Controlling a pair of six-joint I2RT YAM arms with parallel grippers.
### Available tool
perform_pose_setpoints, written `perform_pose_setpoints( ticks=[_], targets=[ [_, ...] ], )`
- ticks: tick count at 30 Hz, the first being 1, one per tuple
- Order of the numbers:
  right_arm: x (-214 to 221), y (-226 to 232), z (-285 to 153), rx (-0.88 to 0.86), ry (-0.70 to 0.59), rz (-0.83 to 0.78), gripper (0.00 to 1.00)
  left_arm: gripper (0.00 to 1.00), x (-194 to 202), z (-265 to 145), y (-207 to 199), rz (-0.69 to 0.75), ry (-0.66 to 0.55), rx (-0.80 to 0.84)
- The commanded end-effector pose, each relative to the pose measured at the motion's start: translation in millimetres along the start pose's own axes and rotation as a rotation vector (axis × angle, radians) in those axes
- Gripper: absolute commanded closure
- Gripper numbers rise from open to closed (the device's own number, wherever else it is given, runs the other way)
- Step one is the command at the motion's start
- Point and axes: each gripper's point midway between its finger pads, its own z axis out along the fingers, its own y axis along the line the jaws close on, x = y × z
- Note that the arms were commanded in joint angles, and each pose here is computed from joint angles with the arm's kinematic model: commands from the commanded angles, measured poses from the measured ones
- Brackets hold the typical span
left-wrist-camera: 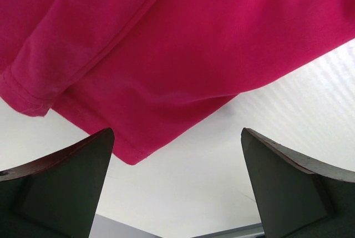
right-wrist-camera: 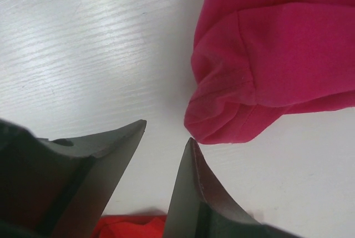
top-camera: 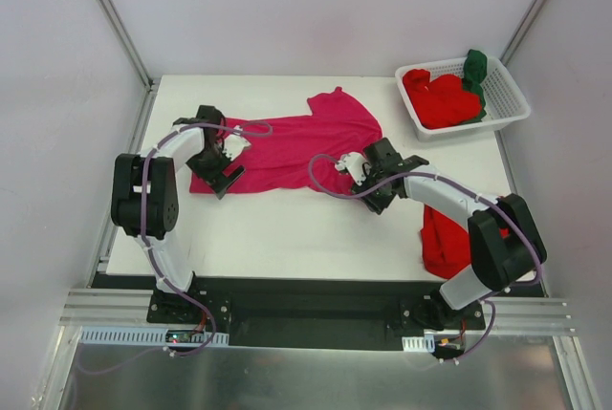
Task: Fold and stack the t-shirts
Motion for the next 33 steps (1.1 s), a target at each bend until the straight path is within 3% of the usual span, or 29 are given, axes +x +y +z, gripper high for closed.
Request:
perform_pose_setpoints(
  ticks=[1, 14, 19, 22, 25, 33],
  targets=[
    [-10.0, -11.1, 2.5, 0.042, -0.024, -0.028, 0.6, 0.01, 17.1, 2.1, 4.1, 0.011, 0.038, 0.003],
    [-12.6, -34.1, 10.5, 0.137, 0.015, -0.081, 0.5, 0.01, 31.3, 11.1, -8.4, 0.006, 0.061, 0.05],
    [-18.0, -37.1, 9.4, 0.142, 0.007, -0.088, 0.78, 0.01, 27.9, 11.5, -5.5, 0.009, 0.057, 0.047],
    [-17.3, -38.3, 8.6, 0.149, 0.011, -0.089, 0.84, 0.01, 26.5, 10.7, -5.8, 0.009, 0.051, 0.05],
    [-13.7, -37.9, 6.5, 0.151, 0.021, -0.096, 0.99, 0.01, 27.2, 11.2, -6.7, 0.009, 0.052, 0.053],
    [0.4, -35.1, -6.4, 0.148, 0.052, -0.126, 0.99, 0.01, 25.5, 13.2, -10.8, 0.008, 0.04, 0.075]
  ],
)
